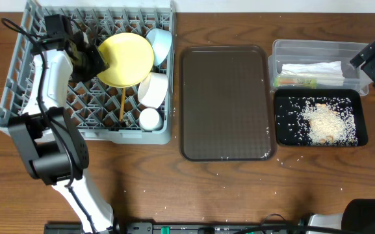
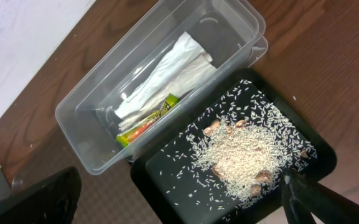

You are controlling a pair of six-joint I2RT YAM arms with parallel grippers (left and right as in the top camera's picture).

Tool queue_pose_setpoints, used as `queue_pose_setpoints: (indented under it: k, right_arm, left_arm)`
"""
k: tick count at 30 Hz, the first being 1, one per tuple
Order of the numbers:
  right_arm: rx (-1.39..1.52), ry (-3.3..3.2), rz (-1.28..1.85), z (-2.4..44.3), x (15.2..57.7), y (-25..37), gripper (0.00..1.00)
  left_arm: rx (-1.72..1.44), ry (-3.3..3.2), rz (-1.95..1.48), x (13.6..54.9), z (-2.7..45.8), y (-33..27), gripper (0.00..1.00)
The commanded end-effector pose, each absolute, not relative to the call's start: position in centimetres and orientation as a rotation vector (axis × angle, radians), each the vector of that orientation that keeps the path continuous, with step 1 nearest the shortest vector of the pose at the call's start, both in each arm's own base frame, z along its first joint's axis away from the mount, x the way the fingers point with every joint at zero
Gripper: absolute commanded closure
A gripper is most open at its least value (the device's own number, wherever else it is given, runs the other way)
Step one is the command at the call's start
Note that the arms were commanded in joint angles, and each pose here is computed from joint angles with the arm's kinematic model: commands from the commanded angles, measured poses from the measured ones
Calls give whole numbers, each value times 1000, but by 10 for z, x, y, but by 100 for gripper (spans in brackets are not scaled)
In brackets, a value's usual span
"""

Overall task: Sort waste into correct bins and load items into the dishwasher
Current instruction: 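Lower the yellow plate into the rack's back row with the left gripper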

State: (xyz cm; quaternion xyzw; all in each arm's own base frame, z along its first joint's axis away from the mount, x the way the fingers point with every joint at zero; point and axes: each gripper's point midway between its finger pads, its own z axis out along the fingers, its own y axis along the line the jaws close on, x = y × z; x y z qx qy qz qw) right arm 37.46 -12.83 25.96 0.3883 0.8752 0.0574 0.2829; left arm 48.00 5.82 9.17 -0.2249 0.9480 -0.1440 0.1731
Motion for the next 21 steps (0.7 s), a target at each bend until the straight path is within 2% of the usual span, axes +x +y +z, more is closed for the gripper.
queue_pose_setpoints:
  k: [1,8,12,21]
  right_arm:
    - [1060,2336,155,259,374,-129,1]
    - [1060,2337,155,259,374,-129,1]
    - [1060,2337,155,259,374,-129,1]
    - [1060,2337,155,259,374,-129,1]
  left_arm:
    - [-633,2722,-400,477,79,58,58]
    - [-633,2721,-400,478,80,58,75]
    - [-634,2722,-400,477,79,58,92]
    - [-627,2706,-399,478,87,58,93]
